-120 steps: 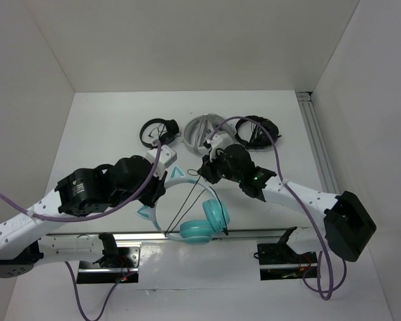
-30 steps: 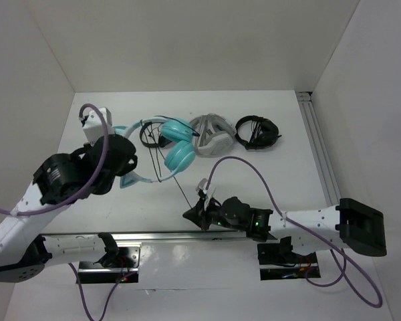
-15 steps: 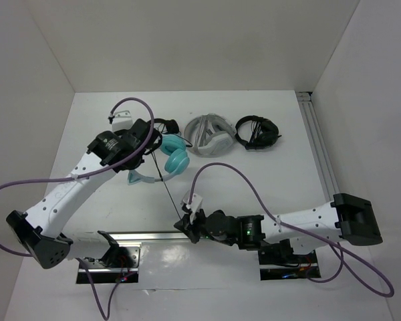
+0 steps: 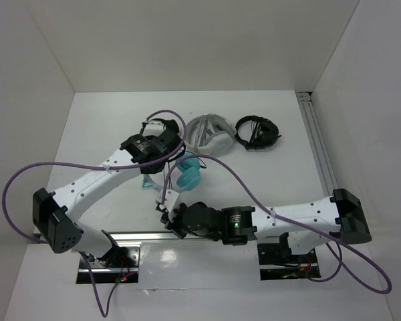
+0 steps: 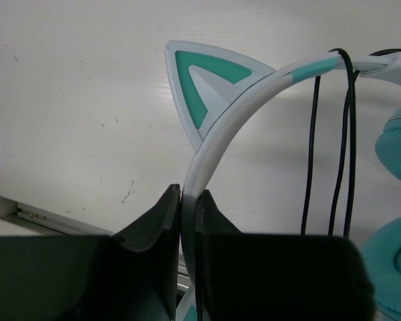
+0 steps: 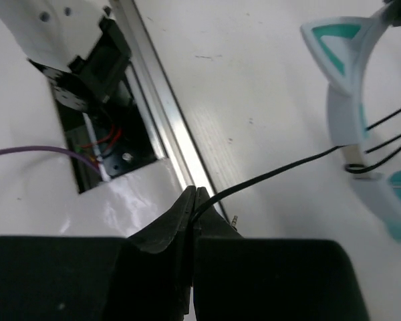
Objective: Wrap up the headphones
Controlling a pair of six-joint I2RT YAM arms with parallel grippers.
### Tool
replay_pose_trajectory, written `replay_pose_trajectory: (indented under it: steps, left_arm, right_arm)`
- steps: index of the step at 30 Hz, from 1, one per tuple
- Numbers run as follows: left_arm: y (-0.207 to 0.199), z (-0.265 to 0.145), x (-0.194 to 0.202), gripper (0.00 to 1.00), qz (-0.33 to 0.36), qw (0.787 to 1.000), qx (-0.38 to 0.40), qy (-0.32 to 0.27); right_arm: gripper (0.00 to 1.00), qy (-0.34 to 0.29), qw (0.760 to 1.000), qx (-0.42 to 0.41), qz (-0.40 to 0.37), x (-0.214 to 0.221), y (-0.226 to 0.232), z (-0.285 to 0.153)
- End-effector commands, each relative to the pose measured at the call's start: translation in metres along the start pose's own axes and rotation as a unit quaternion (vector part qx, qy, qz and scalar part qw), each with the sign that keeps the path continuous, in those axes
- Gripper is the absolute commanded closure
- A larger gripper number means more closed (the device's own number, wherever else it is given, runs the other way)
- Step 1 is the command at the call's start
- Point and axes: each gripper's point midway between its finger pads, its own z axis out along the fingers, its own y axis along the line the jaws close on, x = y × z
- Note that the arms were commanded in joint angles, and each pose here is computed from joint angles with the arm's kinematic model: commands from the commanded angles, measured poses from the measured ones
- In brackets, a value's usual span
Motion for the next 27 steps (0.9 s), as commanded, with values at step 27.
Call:
replay_pose_trajectory:
  steps: [27]
  left_arm:
    - [-0.071,-0.059,0.096,1.0,0.216,0.932,0.29,0.028]
  right_arm:
    - [0.82,0.116,0.921,0.336,-0.159,-0.013,-0.169,-0.072]
